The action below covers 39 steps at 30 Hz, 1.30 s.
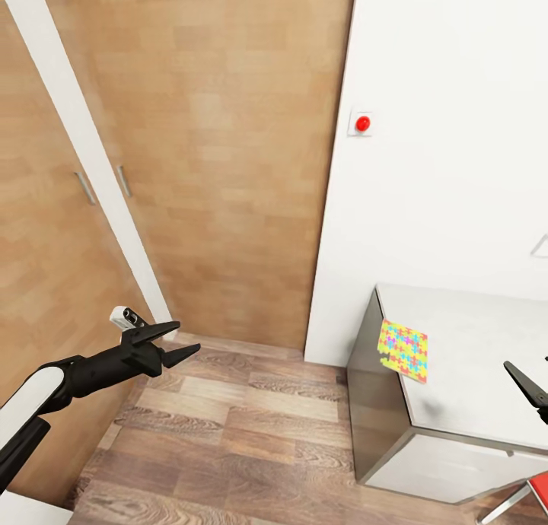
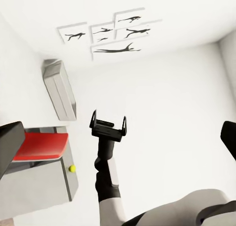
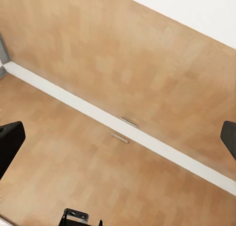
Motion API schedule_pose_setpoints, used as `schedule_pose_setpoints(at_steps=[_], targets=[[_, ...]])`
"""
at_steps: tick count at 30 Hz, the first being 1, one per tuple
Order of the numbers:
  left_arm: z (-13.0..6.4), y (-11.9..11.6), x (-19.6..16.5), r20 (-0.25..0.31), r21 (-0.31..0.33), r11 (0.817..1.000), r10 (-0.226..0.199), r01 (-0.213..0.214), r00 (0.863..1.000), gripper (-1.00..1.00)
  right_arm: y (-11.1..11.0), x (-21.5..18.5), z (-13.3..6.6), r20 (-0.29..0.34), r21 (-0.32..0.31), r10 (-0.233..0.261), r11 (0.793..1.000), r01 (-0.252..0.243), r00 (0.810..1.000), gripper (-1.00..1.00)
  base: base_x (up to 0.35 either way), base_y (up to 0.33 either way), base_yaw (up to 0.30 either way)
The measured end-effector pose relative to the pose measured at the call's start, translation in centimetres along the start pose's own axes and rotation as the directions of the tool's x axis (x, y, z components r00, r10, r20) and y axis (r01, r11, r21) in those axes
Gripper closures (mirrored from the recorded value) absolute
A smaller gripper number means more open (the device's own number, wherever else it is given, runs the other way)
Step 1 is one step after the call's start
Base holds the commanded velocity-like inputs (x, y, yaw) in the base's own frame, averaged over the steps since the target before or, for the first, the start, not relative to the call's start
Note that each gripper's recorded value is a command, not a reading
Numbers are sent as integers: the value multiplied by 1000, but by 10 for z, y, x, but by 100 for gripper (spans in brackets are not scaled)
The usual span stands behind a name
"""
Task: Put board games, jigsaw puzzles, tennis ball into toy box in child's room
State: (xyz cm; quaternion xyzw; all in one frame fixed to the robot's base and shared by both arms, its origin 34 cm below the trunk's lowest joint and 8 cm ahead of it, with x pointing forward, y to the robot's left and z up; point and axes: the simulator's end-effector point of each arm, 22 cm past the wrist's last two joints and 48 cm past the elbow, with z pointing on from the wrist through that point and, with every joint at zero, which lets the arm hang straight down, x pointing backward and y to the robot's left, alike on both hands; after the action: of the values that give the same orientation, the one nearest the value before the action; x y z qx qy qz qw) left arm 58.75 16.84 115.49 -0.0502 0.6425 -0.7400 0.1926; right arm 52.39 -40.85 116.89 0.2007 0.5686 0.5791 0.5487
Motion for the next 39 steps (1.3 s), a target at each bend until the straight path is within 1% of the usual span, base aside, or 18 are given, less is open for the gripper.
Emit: schedule_pose_setpoints(at_steps=[26,30,39], targets=[[1,-19,2,-3,11,999,38,-38,999,-100,17,-4,-1,8,-33,-17,999,17,1000,-100,0,0,0],[1,-20,3,-3,11,999,39,-39,999,-100,18,-3,-1,8,-35,-17,999,17,1000,-100,75,-100,-11],[1,-22,3,-4,12,999,44,-44,999,-100,19,-4,-2,10,-36,-19,999,19,1000,-100,153,-152,-191]])
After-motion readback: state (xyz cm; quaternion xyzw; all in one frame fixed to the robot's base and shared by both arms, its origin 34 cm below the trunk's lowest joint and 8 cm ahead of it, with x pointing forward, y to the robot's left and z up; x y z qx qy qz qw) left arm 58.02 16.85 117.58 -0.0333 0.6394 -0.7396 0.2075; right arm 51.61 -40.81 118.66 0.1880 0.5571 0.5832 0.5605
